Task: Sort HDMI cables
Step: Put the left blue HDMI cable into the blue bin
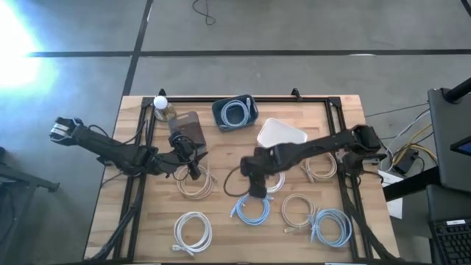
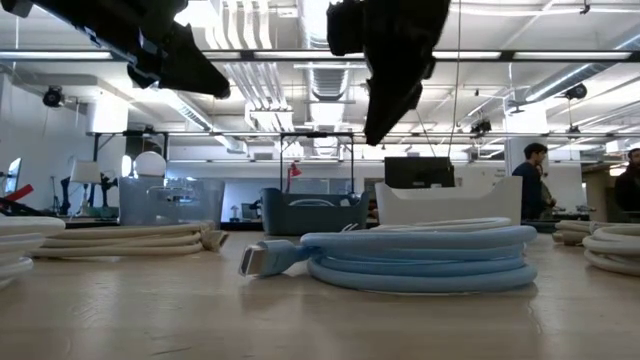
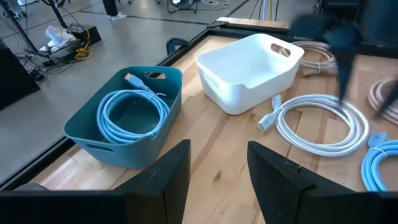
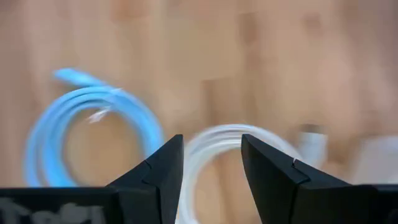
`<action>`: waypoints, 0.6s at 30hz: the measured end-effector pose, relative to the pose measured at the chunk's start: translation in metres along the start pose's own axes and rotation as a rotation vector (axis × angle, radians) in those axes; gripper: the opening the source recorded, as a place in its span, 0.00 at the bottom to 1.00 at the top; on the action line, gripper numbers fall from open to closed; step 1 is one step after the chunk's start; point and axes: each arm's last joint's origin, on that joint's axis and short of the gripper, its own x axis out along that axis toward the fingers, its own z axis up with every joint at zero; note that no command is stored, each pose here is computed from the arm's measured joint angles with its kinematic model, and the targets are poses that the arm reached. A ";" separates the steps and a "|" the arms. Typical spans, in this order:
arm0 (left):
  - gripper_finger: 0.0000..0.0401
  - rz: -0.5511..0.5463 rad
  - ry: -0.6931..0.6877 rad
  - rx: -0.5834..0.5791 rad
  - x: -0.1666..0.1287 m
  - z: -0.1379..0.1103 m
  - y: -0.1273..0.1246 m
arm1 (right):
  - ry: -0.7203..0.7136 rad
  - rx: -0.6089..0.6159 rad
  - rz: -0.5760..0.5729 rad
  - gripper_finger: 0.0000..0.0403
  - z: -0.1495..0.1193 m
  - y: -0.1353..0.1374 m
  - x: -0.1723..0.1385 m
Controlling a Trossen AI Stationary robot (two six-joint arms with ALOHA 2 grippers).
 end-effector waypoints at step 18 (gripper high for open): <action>0.41 0.003 -0.018 0.006 0.000 0.002 0.000 | 0.180 -0.181 0.234 0.38 -0.011 0.008 0.081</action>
